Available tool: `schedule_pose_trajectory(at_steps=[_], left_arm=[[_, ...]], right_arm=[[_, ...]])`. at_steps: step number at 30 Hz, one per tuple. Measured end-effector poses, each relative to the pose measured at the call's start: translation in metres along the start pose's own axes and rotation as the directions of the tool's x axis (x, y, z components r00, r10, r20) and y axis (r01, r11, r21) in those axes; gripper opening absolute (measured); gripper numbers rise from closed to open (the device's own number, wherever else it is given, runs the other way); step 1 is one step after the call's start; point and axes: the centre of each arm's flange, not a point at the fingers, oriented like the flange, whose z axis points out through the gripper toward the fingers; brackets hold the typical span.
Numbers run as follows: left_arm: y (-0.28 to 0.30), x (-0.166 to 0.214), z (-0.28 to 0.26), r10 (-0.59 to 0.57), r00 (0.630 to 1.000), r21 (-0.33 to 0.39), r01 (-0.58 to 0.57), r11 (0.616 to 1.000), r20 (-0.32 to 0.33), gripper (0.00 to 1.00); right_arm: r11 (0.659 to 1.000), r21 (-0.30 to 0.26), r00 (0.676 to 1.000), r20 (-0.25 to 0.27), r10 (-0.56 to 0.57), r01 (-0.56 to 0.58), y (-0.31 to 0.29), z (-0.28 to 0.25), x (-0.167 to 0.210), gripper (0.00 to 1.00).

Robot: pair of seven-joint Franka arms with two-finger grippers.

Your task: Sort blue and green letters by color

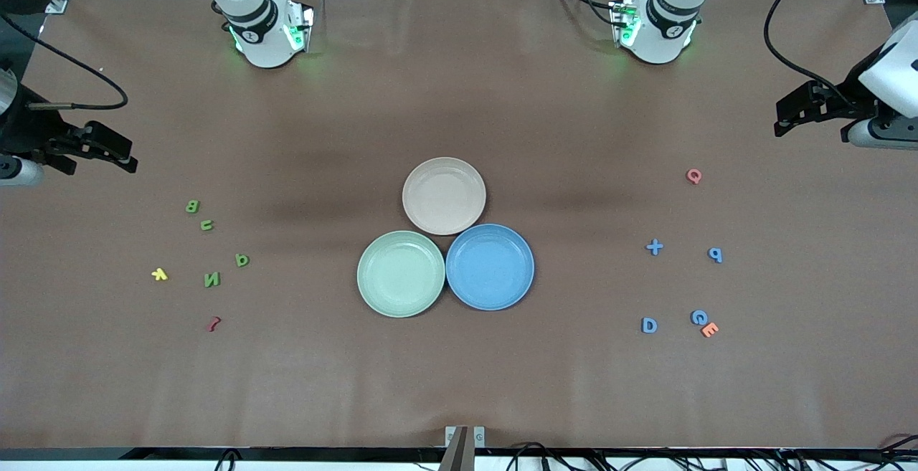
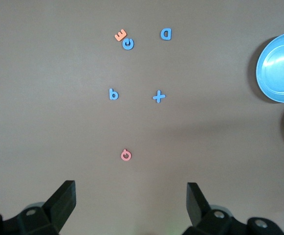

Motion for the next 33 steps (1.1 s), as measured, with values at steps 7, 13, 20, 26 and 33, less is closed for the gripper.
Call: schedule_pose_trajectory(at_steps=[7, 13, 20, 26, 33], left_arm=[[-0.001, 0.004, 0.007, 0.000, 1.000, -0.002, 0.000, 1.000, 0.015, 1.00], [-0.005, 0.026, 0.048, 0.001, 0.996, 0.002, -0.001, 1.000, 0.092, 1.00], [-0.014, 0.091, 0.131, -0.003, 0.999, 0.033, 0.001, 0.999, 0.054, 1.00], [-0.018, 0.130, 0.213, -0.136, 0.990, 0.022, 0.136, 0.991, 0.046, 1.00], [-0.014, 0.153, 0.301, -0.342, 0.938, 0.025, 0.341, 0.940, 0.059, 1.00]], right_arm=[[1.000, -0.001, 1.000, 0.005, -0.003, 0.003, 0.000, 0.002, 0.001, 1.00], [1.000, -0.006, 1.000, 0.008, -0.004, 0.004, 0.000, 0.004, 0.002, 1.00], [1.000, -0.008, 1.000, 0.014, -0.004, 0.005, 0.001, 0.007, 0.003, 1.00], [1.000, -0.011, 0.999, 0.050, -0.003, 0.004, 0.003, 0.027, 0.011, 1.00], [1.000, -0.011, 0.996, 0.085, -0.011, 0.012, 0.006, 0.053, 0.019, 1.00]])
